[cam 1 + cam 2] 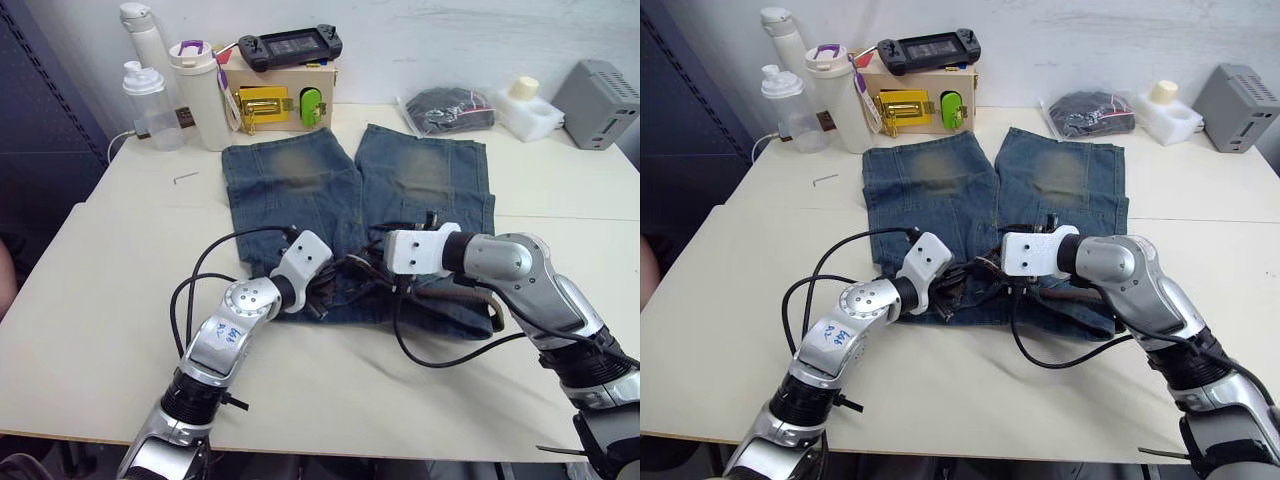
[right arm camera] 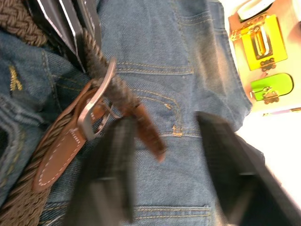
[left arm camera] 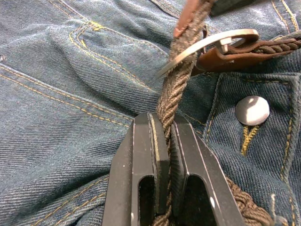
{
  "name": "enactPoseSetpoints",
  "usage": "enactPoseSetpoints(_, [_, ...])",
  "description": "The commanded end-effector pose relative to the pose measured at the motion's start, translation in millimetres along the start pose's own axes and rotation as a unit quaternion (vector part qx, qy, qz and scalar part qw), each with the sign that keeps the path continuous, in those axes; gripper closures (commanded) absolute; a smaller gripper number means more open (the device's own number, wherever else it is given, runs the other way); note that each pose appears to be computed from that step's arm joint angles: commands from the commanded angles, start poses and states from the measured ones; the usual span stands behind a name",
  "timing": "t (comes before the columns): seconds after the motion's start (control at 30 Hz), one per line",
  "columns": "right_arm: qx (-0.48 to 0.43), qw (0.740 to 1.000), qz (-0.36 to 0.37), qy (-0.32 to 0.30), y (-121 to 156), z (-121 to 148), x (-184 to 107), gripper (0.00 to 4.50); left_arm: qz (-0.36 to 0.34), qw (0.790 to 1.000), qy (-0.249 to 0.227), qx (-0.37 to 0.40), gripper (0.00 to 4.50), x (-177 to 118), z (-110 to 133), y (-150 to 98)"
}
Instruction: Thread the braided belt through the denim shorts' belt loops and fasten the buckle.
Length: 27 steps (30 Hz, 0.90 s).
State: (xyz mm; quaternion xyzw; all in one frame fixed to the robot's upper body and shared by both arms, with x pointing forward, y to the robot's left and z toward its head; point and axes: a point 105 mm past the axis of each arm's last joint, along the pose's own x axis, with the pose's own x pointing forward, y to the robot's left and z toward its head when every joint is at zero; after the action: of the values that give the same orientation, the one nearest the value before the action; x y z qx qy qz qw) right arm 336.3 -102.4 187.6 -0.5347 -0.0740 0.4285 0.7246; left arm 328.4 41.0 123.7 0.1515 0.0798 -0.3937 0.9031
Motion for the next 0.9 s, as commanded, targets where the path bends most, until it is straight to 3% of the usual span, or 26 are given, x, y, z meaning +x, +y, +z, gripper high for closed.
enactPoseSetpoints(0.03, [-0.007, 1.0, -0.007, -0.012, -3.3, 6.9, -2.9, 4.44, -0.016, 1.0, 0.008, 0.003, 4.5, 2.3, -5.0, -8.9])
enactPoseSetpoints(0.23, [0.005, 1.0, -0.009, -0.012, -1.9, 6.7, -3.7, 4.44, -0.008, 1.0, -0.008, 0.005, 4.5, 0.8, 0.0, -3.9])
enactPoseSetpoints(0.5, [0.01, 1.0, -0.01, -0.008, -0.5, 4.8, -6.9, 4.5, 0.002, 1.0, -0.017, 0.003, 1.25, 0.1, 0.9, 3.2])
enactPoseSetpoints(0.6, [0.019, 1.0, -0.019, -0.006, -2.1, 4.4, -7.5, 4.5, 0.005, 1.0, -0.017, 0.004, 0.37, 0.5, 0.5, 4.4])
enactPoseSetpoints(0.63, [0.022, 0.999, -0.024, -0.004, -3.4, 3.8, -7.7, 4.16, 0.005, 1.0, -0.017, 0.004, 0.01, 0.6, 0.6, 4.1])
enactPoseSetpoints(0.7, [0.024, 0.999, -0.03, -0.001, -5.3, 2.5, -7.8, 3.62, -0.005, 1.0, -0.017, 0.007, 0.0, 0.5, 0.6, 0.3])
enactPoseSetpoints(0.73, [0.023, 0.999, -0.031, 0.0, -5.8, 2.2, -7.5, 3.08, -0.009, 1.0, -0.017, 0.007, 0.0, 0.2, 0.7, -1.0])
enactPoseSetpoints(0.9, [0.023, 0.999, -0.022, 0.001, -1.6, 2.2, -6.0, 1.16, -0.011, 0.999, -0.035, -0.015, 0.0, -13.9, 5.8, 7.7])
